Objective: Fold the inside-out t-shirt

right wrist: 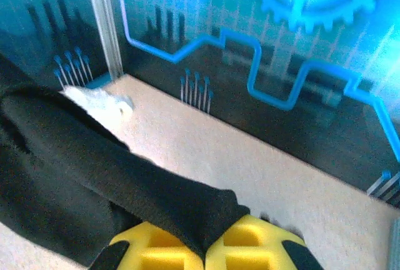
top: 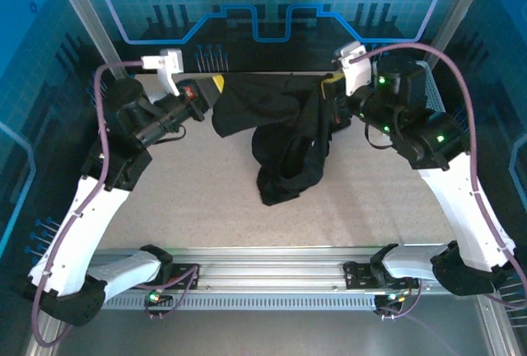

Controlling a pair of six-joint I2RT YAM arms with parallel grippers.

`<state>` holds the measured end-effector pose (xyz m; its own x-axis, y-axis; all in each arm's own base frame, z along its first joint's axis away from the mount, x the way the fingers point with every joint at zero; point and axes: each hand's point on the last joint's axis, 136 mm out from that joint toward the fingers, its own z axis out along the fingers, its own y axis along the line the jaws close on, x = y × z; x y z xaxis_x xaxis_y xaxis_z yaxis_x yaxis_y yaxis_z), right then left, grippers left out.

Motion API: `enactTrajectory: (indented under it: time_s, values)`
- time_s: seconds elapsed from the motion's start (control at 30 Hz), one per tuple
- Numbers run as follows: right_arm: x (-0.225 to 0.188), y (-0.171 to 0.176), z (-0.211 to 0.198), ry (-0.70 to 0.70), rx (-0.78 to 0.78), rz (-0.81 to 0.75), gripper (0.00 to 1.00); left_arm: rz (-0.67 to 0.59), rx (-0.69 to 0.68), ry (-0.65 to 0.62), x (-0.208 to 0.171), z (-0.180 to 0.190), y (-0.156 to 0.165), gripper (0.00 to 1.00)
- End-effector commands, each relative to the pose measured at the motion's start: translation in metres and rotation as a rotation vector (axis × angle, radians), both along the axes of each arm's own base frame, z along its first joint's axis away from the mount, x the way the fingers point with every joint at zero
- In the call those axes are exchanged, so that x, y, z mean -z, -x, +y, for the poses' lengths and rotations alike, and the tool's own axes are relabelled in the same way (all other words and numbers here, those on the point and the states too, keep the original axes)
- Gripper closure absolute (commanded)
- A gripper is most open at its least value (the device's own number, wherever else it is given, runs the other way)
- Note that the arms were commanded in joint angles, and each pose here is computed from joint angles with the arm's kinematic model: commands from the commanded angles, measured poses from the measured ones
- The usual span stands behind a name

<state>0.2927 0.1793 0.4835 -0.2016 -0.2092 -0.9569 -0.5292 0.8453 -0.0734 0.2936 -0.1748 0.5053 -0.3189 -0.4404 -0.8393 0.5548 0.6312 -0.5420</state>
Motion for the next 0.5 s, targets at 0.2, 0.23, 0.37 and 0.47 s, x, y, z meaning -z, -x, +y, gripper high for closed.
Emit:
enactTrajectory:
  time_s: [0.2,0.23,0.37,0.47]
  values:
    - [-0.066,0.023,-0.010,-0.095,-0.038,-0.175,1.00,-0.149,-0.193,-0.050,-0.062,0.024,-0.023,1.00]
    - [-0.064,0.023,-0.008,-0.094,-0.051,-0.167,1.00,-0.153,-0.233,-0.068,-0.063,0.029,-0.028,1.00]
    - [-0.050,0.008,-0.002,-0.063,-0.043,-0.132,1.00,-0.124,-0.356,-0.141,-0.054,0.051,-0.051,1.00]
    - [-0.021,-0.024,0.005,-0.059,-0.023,-0.057,1.00,-0.078,-0.372,-0.168,-0.036,0.058,-0.060,1.00]
